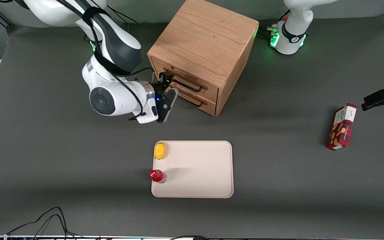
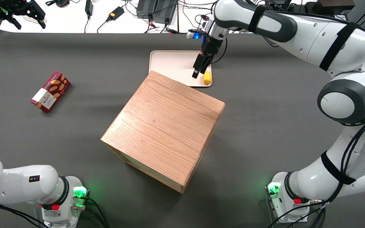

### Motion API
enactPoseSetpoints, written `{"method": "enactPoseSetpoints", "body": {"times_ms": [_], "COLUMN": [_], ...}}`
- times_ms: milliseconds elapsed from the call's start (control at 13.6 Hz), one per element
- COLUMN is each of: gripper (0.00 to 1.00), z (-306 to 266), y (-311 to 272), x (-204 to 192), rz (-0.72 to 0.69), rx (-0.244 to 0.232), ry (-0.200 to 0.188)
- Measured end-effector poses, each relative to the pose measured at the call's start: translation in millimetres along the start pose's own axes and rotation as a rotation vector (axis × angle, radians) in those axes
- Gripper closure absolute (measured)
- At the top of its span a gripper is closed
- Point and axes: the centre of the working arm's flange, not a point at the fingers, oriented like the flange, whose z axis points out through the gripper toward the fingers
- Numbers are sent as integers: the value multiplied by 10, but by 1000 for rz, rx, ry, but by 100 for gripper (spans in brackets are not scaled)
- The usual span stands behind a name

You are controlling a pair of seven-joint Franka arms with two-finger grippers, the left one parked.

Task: Open upper drawer
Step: 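Move the right gripper to the upper drawer's black handle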

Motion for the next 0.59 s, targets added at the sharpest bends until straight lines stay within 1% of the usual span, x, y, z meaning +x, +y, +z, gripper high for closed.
{"method": "enactPoseSetpoints", "body": {"times_ms": [368, 589], "gripper": [0, 0], "z": [349, 530], "y": [-12, -5], "x": [42, 46], "rz": [7, 29], "rx": [-7, -24], "ry": [13, 15]}}
